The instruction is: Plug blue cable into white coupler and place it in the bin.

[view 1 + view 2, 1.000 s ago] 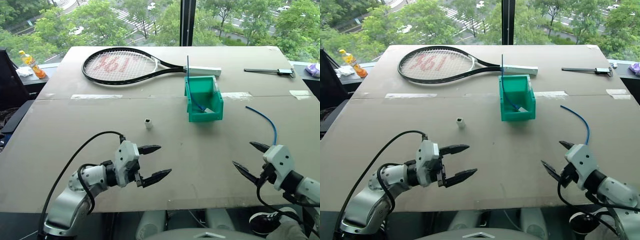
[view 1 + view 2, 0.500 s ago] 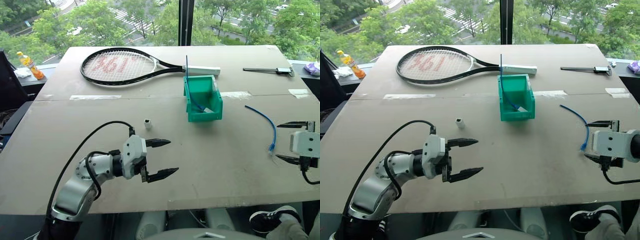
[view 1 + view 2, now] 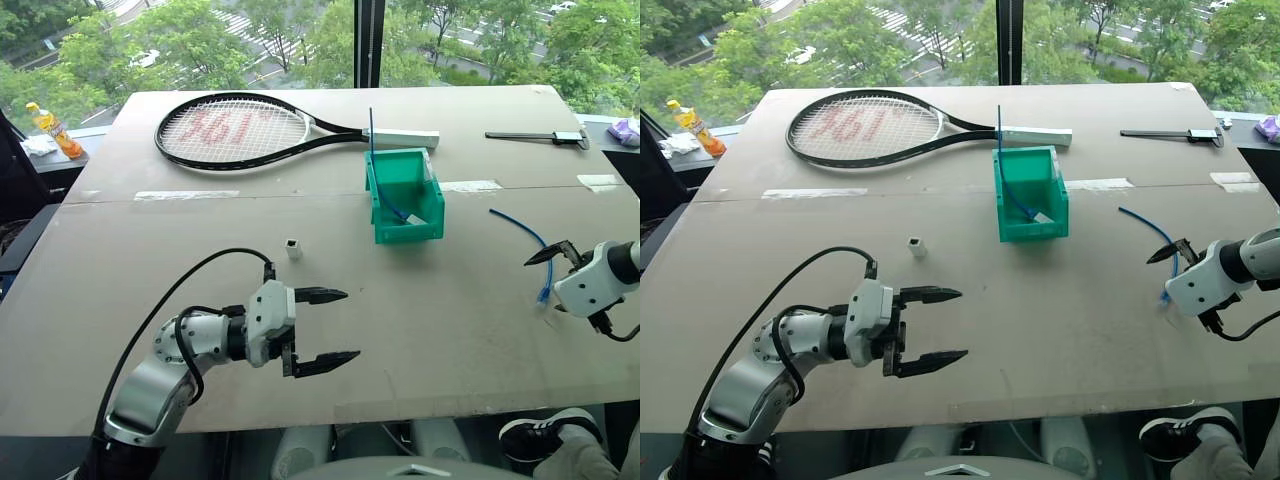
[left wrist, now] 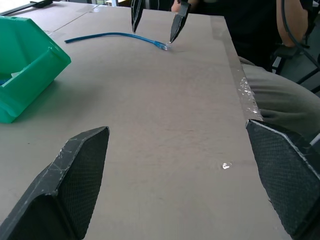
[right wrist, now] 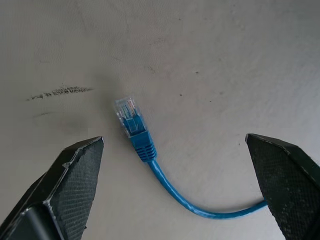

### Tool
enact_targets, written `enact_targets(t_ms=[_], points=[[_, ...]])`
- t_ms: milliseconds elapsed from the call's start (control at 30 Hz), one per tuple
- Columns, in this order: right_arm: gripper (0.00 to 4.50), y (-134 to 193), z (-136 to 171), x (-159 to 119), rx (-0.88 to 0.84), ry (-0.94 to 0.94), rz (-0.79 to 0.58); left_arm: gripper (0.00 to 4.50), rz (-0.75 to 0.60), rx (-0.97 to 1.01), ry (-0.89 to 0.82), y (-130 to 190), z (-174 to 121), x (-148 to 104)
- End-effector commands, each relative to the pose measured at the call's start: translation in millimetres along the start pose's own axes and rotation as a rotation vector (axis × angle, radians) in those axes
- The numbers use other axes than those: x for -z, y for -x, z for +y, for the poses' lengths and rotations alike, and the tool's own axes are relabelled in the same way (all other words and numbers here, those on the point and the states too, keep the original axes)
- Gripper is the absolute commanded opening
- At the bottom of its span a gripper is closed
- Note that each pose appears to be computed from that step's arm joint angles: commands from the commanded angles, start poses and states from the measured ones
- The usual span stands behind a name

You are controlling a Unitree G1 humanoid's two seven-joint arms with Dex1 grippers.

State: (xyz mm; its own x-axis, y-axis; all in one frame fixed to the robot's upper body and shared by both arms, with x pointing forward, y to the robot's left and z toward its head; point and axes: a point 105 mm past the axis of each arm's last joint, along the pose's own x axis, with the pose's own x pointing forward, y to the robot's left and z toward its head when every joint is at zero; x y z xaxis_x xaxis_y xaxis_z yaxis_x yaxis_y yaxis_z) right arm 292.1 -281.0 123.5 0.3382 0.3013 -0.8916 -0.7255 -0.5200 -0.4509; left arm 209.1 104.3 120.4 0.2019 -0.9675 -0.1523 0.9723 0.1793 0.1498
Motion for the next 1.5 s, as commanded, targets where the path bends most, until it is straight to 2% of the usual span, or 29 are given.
enact_targets(t_ms=[33, 233, 267, 300, 433, 500, 633, 733, 900, 1100, 1133, 1300, 1400, 1500], points=[[3.71, -1.4, -3.8, 0.9, -0.045, 0.044, -0.003, 4.50, -0.027, 0.010, -0.048, -1.1, -5.2, -9.8], [0.73, -11.6, 0.6, 2.1, -0.146, 0.061, -0.016, 4.50, -0.027, 0.005, -0.048, -1.2, -7.0, -8.5], [0.29, -12.7, 0.8, 2.5, -0.156, 0.058, -0.018, 4.50, -0.026, 0.004, -0.047, -1.2, -7.3, -8.0], [0.06, -13.8, 0.4, 2.9, -0.160, 0.055, -0.019, 4.50, -0.026, 0.003, -0.047, -1.3, -7.5, -7.5], [0.06, -13.5, -2.9, 3.0, -0.158, 0.035, -0.032, 4.50, -0.028, -0.008, -0.048, -1.9, -7.7, -6.7], [0.06, -11.9, -16.8, -6.2, -0.105, -0.050, -0.091, 4.50, -0.029, -0.020, -0.048, -1.4, -6.7, -6.1], [0.06, -9.3, -59.2, -53.7, -0.045, -0.301, -0.279, 4.50, -0.019, -0.057, -0.042, 3.5, -2.5, -1.3], [0.06, -17.6, -80.0, -88.8, -0.066, -0.398, -0.312, 4.50, -0.010, -0.087, -0.036, 7.1, 1.4, 2.0], [0.06, -54.9, -102.4, -126.4, -0.109, -0.428, -0.304, 4.50, 0.012, -0.121, -0.040, 14.3, 9.7, 8.6], [0.06, -99.9, -129.5, -147.8, -0.101, -0.444, -0.262, 4.50, 0.046, -0.167, -0.055, 20.0, 20.0, 14.1], [0.88, -104.7, -136.1, -150.6, -0.076, -0.445, -0.259, 4.50, 0.050, -0.176, -0.057, 20.0, 21.5, 14.3], [3.05, -90.0, -138.7, -149.6, -0.044, -0.487, -0.315, 4.50, 0.063, -0.197, -0.053, 11.6, 26.8, 11.6], [4.46, -60.7, -139.2, -148.7, 0.031, -0.550, -0.417, 4.50, 0.096, -0.210, -0.030, 5.9, 33.7, 13.4], [4.46, -29.7, -132.4, -148.2, 0.135, -0.571, -0.503, 4.50, 0.137, -0.200, -0.033, -0.8, 40.5, 15.8]])
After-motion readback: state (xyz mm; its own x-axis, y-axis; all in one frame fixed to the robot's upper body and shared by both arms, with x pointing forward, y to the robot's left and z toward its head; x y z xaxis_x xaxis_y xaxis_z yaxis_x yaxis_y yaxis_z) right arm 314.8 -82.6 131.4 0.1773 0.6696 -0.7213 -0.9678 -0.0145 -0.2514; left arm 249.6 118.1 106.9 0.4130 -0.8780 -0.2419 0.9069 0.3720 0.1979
